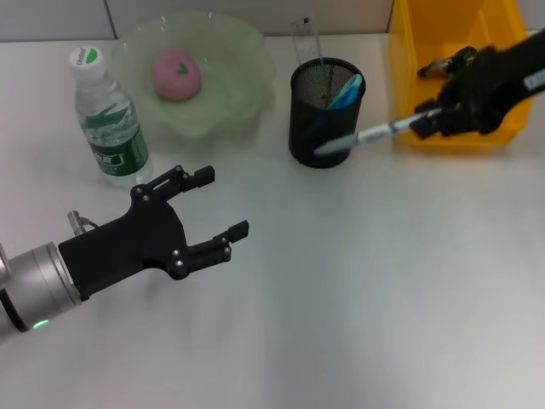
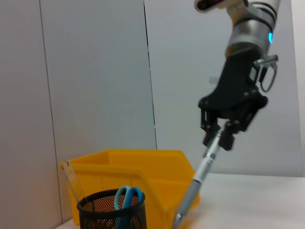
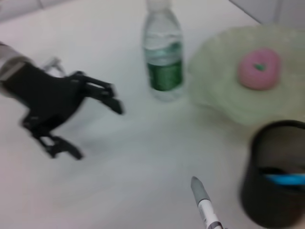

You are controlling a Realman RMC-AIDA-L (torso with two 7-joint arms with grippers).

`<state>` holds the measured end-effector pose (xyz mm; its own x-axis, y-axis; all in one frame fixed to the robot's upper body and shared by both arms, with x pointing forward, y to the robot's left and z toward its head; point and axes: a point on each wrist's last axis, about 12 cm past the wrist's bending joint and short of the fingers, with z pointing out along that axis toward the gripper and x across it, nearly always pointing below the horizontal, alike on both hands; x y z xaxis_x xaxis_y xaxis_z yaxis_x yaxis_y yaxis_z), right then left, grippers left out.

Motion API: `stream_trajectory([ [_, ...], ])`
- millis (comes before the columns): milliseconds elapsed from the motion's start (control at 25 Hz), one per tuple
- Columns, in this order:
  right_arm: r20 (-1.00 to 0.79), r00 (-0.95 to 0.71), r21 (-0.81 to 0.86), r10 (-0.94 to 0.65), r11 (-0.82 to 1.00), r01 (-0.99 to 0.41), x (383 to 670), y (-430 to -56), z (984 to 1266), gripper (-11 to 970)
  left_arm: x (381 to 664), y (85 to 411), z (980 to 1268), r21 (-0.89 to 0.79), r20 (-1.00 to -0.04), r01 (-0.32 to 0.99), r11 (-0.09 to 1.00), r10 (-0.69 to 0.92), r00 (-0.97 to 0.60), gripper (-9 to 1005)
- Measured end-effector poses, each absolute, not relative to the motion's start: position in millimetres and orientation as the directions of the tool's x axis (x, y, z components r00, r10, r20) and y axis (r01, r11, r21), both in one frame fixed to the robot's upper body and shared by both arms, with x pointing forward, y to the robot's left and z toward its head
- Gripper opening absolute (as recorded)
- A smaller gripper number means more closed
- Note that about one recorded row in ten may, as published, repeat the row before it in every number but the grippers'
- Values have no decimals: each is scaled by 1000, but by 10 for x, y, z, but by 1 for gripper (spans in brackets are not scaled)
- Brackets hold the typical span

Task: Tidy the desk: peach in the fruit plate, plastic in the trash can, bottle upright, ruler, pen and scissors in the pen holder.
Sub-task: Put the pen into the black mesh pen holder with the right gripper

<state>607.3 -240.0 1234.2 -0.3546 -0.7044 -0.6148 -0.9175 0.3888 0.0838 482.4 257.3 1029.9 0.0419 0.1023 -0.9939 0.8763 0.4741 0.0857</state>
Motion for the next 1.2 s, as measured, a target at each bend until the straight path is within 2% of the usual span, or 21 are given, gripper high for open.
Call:
stream_trajectory([
  [240,-597,-389,22,-702,471,-882,6164,-2337,12676,186,4823,2570,10269,66,-994,873,484,106,16,823],
  [560,-572,-435,-15,-695,539,-842,6267,-2288,12884,184,4822,2566,10268,61,-995,870,489,101,14,823],
  [760,-558,-451,-22,-696,556,-831,6358,-2192,12864,185,4811,2558,10257,52,-995,870,490,95,5,823],
  [1200,-488,-452,-59,-747,544,-837,6604,-1761,12586,192,4796,2554,10247,43,-996,870,492,91,-2,822],
])
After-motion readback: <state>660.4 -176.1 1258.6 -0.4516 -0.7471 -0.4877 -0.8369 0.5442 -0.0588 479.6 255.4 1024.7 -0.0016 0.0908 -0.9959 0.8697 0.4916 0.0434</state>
